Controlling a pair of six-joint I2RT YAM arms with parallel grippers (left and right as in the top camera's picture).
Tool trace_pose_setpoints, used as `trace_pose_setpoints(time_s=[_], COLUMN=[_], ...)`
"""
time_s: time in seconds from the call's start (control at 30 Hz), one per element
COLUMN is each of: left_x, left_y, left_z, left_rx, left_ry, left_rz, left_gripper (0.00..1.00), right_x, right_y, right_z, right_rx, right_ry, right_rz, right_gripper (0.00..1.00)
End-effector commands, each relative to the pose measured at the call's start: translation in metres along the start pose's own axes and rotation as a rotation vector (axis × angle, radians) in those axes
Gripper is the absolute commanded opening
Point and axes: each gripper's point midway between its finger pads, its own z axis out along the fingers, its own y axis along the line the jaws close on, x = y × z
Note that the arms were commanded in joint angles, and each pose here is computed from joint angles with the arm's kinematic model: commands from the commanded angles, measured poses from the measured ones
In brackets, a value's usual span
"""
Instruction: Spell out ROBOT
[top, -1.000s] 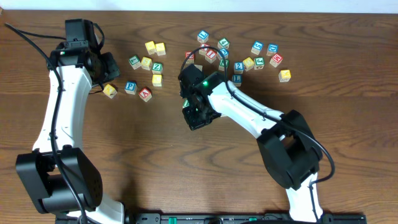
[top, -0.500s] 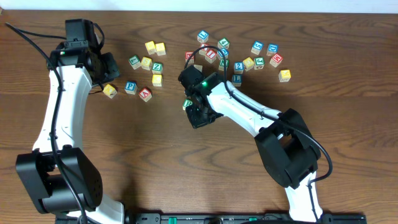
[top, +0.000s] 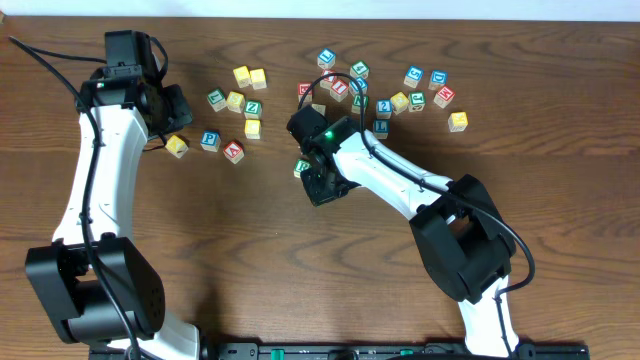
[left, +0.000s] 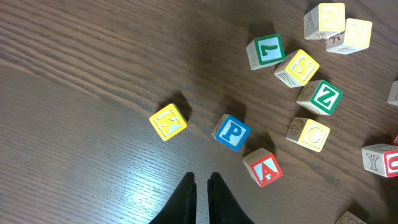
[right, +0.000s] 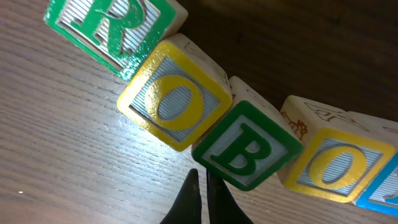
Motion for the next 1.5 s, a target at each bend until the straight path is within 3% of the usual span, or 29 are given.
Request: trace_pose_setpoints(time_s=[0.0,0.63,0.9,1.1,1.47], left_x=[-0.007,-0.006,-0.006,-0.006,0.012], left_y=[0.000,0.000,0.000,0.000,-0.027], left_z=[-0.009,-0.008,-0.008,-0.008,0.004], left_rx=[-0.006,-0.006,-0.006,-0.006,0.064], left_ry=[-0.028,-0.024,-0.024,-0.023,0.046], left_rz=[0.006,0.006,0.006,-0.005,0.017], left_gripper=[0.09,0.09,0.09,0.09,0.09], right_x=[-0.003,-0.004,-0.044,-0.072,-0.078], right_y=[-0.006,-0.016,0.008,0.019,0.004], right_z=[0.000,-0.002,-0.052,-0.058,-0.057], right_rx=[0.021,0.017,-0.070,-0.123,-0.114], right_ry=[-0.005,0.004,-0.146,-0.256,-0.262], right_rz=[0.008,0.033,-0.016,0.012,0.063], right_gripper=[0.01,0.01,0.01,0.01,0.01])
